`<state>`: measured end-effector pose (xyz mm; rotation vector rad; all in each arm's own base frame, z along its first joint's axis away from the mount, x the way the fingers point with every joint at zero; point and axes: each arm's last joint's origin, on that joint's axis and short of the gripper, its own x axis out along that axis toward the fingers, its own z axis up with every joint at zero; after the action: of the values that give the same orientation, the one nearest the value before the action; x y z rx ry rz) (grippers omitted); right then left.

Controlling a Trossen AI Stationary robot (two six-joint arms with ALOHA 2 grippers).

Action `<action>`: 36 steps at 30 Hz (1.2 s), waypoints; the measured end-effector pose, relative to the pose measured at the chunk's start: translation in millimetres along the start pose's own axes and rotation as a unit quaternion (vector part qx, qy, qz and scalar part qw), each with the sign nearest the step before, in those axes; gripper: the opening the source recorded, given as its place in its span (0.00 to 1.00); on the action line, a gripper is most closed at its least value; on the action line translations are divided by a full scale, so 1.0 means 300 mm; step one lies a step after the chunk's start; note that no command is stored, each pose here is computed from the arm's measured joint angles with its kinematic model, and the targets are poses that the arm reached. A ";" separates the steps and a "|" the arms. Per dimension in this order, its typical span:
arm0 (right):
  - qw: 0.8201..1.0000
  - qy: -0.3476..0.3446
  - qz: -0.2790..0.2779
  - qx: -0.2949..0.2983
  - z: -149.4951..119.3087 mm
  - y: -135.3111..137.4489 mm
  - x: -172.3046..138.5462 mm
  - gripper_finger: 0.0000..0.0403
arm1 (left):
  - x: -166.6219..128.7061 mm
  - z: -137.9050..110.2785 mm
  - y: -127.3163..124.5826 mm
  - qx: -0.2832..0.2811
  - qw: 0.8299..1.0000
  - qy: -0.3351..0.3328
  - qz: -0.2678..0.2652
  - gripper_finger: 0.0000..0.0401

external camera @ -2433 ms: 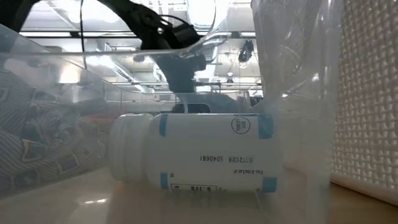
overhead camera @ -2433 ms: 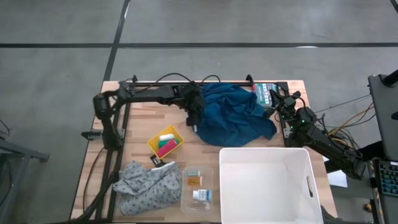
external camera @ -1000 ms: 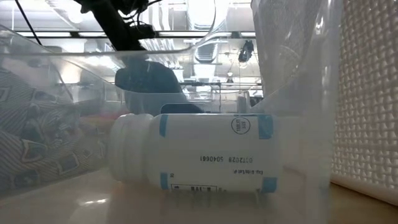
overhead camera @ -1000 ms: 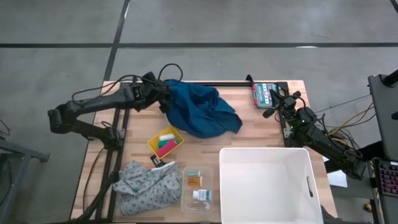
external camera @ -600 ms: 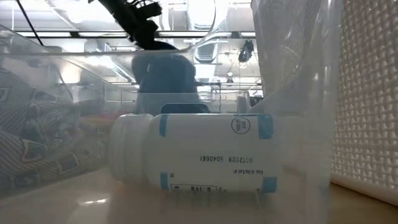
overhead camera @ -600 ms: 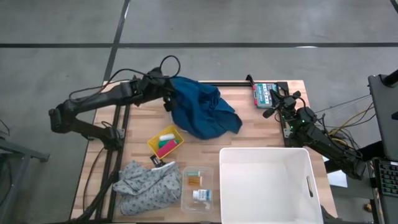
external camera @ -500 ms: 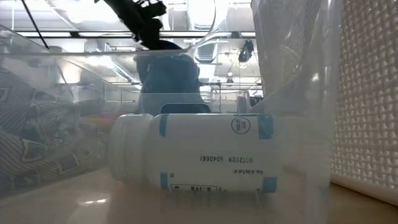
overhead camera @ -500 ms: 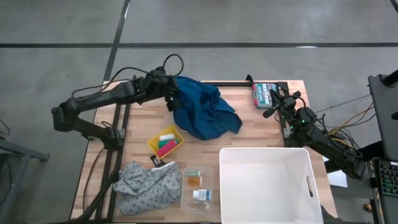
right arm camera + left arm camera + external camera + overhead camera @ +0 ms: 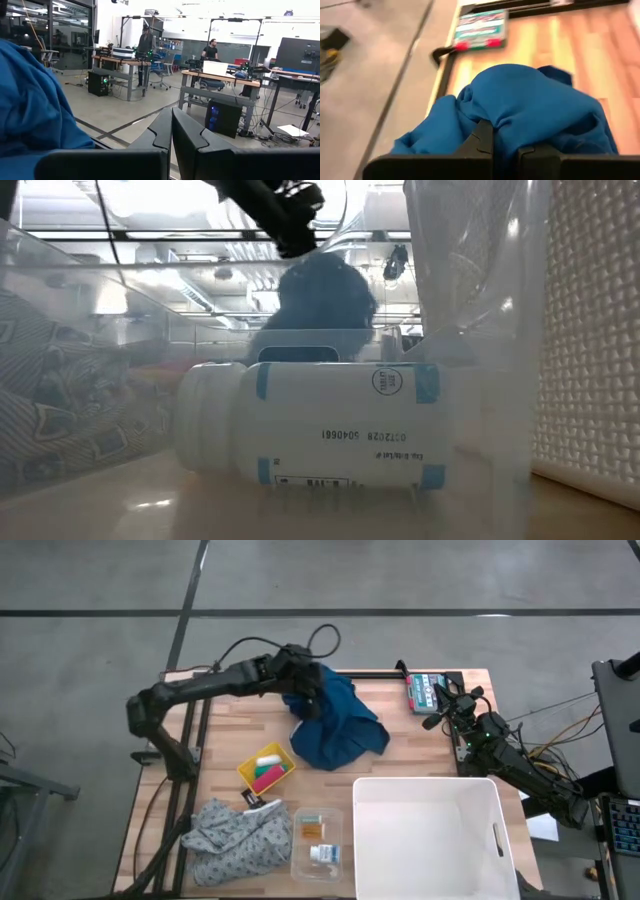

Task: Pick & Place Medicine items
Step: Put the blue patient gown into the white laundry bin

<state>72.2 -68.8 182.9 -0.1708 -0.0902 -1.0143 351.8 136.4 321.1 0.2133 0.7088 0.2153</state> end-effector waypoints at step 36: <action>1.000 0.000 0.000 0.000 0.000 0.000 0.000 0.02 | 0.509 -0.180 -0.108 -0.003 0.989 0.044 -0.140 0.17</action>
<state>72.2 -68.8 182.9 -0.1708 -0.0906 -1.0139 432.7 152.7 178.2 0.0969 0.8162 -0.0423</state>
